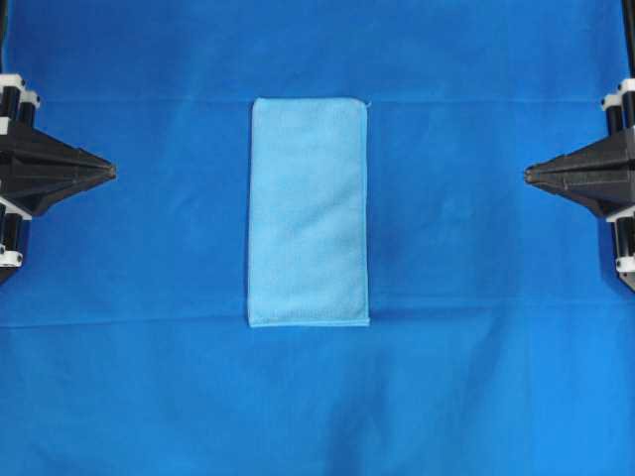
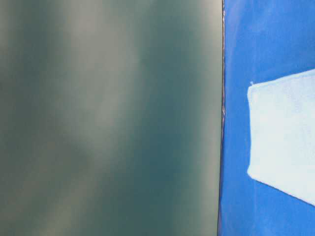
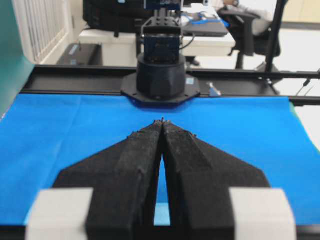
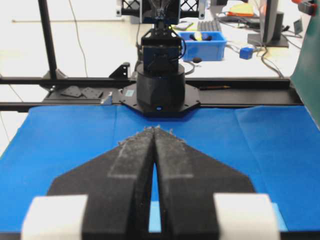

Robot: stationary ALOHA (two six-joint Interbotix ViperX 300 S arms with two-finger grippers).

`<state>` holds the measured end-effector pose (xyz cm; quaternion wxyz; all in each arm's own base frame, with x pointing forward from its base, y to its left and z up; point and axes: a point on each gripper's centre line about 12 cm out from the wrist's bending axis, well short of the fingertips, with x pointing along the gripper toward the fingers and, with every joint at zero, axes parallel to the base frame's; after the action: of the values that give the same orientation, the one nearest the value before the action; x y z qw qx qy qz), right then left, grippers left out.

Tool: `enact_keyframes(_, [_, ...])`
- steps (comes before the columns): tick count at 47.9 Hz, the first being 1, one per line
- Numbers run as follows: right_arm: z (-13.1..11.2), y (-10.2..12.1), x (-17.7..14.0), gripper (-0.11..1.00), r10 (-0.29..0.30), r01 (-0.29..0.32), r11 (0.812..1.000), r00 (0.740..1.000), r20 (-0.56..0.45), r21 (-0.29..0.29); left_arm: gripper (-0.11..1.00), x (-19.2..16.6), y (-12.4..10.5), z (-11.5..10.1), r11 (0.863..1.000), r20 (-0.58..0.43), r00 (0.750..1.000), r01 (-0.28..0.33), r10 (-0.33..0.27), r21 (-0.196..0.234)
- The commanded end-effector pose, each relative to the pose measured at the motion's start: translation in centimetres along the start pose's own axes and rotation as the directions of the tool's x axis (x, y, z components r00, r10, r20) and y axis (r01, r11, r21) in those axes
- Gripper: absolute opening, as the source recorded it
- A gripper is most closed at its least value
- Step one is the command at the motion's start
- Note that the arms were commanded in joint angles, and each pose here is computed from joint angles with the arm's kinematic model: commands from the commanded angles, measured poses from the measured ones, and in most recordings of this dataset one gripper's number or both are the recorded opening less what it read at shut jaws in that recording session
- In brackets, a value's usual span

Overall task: Fold a vertical towel.
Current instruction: 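Move both grippers to the top corners of the light-blue towel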

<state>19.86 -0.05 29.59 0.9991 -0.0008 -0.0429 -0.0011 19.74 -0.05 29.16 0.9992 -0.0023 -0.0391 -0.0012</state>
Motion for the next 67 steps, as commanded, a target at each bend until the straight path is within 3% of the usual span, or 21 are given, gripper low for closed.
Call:
enact_keyframes(1, [0.4, -0.1, 0.5, 0.0, -0.005, 0.005, 1.0, 1.0, 0.002, 0.015, 0.0, 0.7, 0.0, 0.3, 0.999, -0.003, 1.0, -0.007, 0.006, -0.054])
enact_keyframes(9, [-0.1, -0.8, 2.2, 0.0, -0.036, 0.039, 0.999, 0.994, -0.101, 0.03, 0.0, 2.0, 0.4, -0.6, 0.998, -0.043, 0.999, -0.024, 0.021, -0.057])
enact_keyframes(16, [-1.5, -2.7, 4.5, 0.0, -0.109, 0.12, 0.992, 0.965, -0.237, 0.035, 0.0, 3.7, 1.5, -2.2, 0.996, -0.09, 0.994, -0.074, 0.069, -0.055])
enact_keyframes(25, [-4.7, -6.3, 7.3, 0.0, -0.21, 0.239, 0.971, 0.895, -0.392, 0.024, 0.0, 6.1, 3.5, -4.8, 0.987, -0.203, 0.969, -0.152, 0.138, -0.056])
enact_keyframes(30, [-6.7, -8.5, 8.8, 0.0, -0.255, 0.298, 0.955, 0.84, -0.478, 0.014, 0.01, 7.4, 4.9, -6.2, 0.979, -0.26, 0.949, -0.198, 0.178, -0.051])
enact_keyframes(32, [-7.3, -9.2, 9.3, 0.01, -0.267, 0.314, 0.949, 0.82, -0.507, 0.008, 0.05, 8.0, 5.5, -6.8, 0.975, -0.284, 0.939, -0.216, 0.194, -0.048])
enact_keyframes(35, [-8.5, -10.4, 9.9, 0.06, -0.284, 0.341, 0.94, 0.787, -0.548, 0.002, 0.21, 8.7, 6.6, -8.1, 0.968, -0.325, 0.919, -0.249, 0.221, -0.045])
enact_keyframes(44, [-11.4, -13.3, 11.4, 0.6, -0.318, 0.38, 0.925, 0.726, -0.61, -0.031, 0.76, 10.7, 9.1, -11.2, 0.949, -0.407, 0.872, -0.313, 0.272, -0.035])
enact_keyframes(46, [-12.1, -13.8, 11.7, 0.63, -0.322, 0.383, 0.923, 0.716, -0.62, -0.037, 0.82, 11.1, 9.8, -12.1, 0.943, -0.426, 0.859, -0.331, 0.286, -0.034])
enact_keyframes(52, [-13.9, -14.7, 12.4, 0.58, -0.327, 0.393, 0.919, 0.699, -0.636, -0.04, 0.82, 11.7, 11.5, -14.5, 0.928, -0.471, 0.824, -0.371, 0.315, -0.028])
enact_keyframes(57, [-14.9, -15.1, 13.2, 0.59, -0.327, 0.393, 0.919, 0.7, -0.635, -0.041, 0.82, 12.0, 12.3, -16.3, 0.921, -0.503, 0.801, -0.389, 0.325, -0.024])
enact_keyframes(67, [-16.4, -15.7, 14.2, 0.58, -0.325, 0.391, 0.919, 0.695, -0.641, -0.042, 0.82, 12.1, 13.6, -18.8, 0.908, -0.528, 0.776, -0.418, 0.346, -0.019])
